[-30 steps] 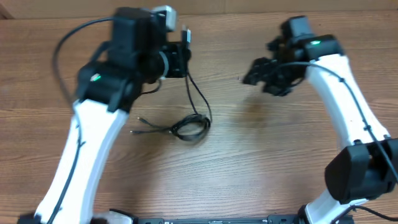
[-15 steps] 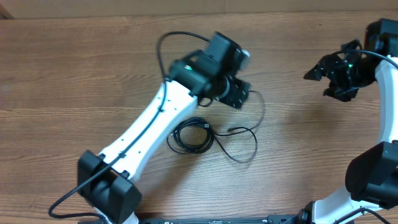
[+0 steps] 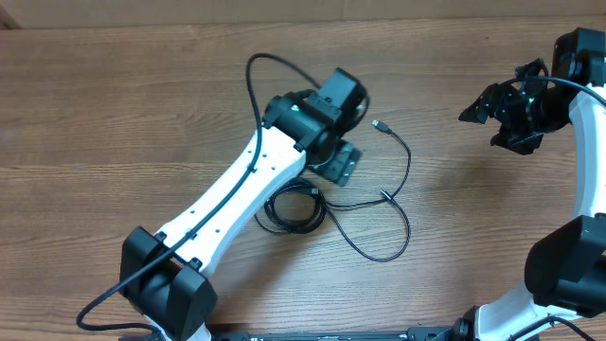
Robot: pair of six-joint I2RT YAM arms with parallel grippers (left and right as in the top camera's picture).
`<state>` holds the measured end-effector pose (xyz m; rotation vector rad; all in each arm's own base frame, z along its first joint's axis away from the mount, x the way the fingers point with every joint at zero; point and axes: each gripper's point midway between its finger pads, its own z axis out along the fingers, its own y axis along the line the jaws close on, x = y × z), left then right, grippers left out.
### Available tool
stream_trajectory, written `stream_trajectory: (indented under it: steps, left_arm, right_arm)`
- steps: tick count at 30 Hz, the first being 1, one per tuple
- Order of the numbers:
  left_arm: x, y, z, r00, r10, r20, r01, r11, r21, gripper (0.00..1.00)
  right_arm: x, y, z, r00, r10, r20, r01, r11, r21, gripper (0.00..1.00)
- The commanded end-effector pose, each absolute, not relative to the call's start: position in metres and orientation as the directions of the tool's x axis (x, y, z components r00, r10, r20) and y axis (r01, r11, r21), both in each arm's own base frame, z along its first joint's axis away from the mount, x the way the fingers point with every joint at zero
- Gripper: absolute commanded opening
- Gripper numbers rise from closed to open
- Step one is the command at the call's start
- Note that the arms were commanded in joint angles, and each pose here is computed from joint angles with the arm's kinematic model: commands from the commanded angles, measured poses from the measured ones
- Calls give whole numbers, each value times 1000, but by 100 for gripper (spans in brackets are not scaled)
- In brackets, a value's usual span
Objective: Untangle cables
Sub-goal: 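Lower the left gripper and grasp the cable bundle on the table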
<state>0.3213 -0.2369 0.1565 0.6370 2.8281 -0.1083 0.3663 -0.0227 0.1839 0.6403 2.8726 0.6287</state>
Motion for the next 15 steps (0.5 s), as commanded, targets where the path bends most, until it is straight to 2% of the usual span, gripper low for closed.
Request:
stream_trajectory:
  steps: [1,6,9,13,15]
  left_arm:
    - [309,-206,125,-956,256,-143,258,966,2,81]
    - [283,-181,83,-985,173,-22,172,984,46,72]
    - [268,-169,65,-992,123,32,125,989,74,63]
    - [257,-159,49,-997,45,55,50,994,101,53]
    - [257,-156,41,-999,15,45,20,993,114,52]
  right_arm:
    - [370,-18,205,-907,405,-114,321,842,434,78]
    - [370,-14,205,-912,394,-116,311,847,432,79]
    - [370,-14,205,-912,394,-116,311,847,432,79]
    - [370,-14,205,-912,394,-115,311,846,432,79]
    - [370,-14,205,-912,394,-114,312,846,432,79]
